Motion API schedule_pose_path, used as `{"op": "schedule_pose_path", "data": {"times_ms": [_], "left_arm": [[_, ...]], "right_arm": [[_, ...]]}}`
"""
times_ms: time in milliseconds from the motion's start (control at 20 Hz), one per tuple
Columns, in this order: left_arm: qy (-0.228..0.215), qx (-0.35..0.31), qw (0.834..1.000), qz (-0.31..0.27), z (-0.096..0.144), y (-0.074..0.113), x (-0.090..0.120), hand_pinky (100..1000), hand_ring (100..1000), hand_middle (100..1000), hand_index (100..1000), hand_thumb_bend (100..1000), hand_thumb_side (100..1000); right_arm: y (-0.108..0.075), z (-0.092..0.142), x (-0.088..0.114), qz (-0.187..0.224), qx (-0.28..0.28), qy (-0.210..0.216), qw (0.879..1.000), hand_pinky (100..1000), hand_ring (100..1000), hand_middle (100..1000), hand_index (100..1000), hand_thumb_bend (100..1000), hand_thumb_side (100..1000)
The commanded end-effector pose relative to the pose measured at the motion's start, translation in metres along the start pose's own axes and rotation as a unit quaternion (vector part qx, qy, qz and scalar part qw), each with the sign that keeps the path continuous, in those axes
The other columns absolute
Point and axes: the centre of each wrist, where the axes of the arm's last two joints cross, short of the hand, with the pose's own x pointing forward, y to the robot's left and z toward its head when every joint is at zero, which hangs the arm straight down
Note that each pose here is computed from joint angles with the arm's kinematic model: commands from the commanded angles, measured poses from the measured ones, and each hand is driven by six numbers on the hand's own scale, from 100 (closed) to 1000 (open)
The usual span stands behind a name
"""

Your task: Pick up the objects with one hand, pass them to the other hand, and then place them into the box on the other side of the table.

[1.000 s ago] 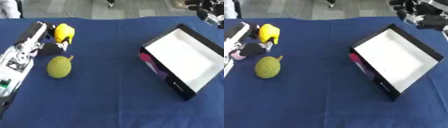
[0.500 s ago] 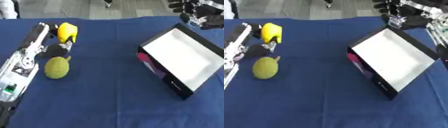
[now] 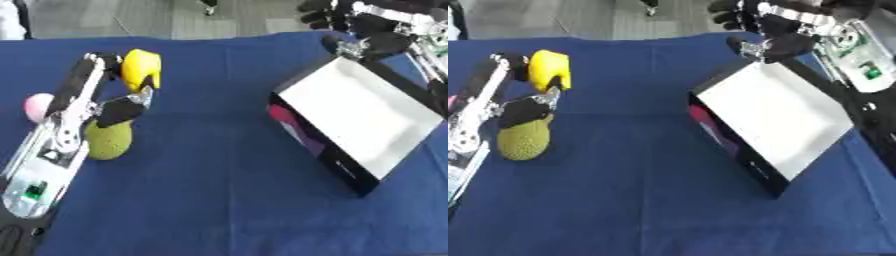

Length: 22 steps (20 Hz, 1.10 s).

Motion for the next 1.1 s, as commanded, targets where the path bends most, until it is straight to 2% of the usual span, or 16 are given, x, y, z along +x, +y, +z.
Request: {"op": "schedule_pose_path", "data": {"times_ms": [50, 550, 1100], "left_arm": [[-0.024, 0.008, 1.0, -0.001, -0.005, 0.001, 0.012, 744, 675, 491, 552, 100, 318], [-0.066, 0.008, 0.997, 0.024, -0.014, -0.016, 0.037, 743, 670, 482, 550, 100, 330], [-0.135, 0.013, 0.989, 0.059, -0.021, -0.038, 0.067, 747, 668, 475, 550, 100, 388]], "right_arm": [[-0.01, -0.005, 0.009, 0.019, 0.005, -0.008, 1.0, 1000, 1000, 1000, 1000, 100, 376], [-0.012, -0.025, 0.009, 0.029, 0.033, -0.005, 0.999, 1000, 1000, 1000, 1000, 100, 379], [-0.015, -0.03, -0.001, 0.049, 0.047, 0.016, 0.998, 1000, 1000, 1000, 1000, 100, 382]]}}
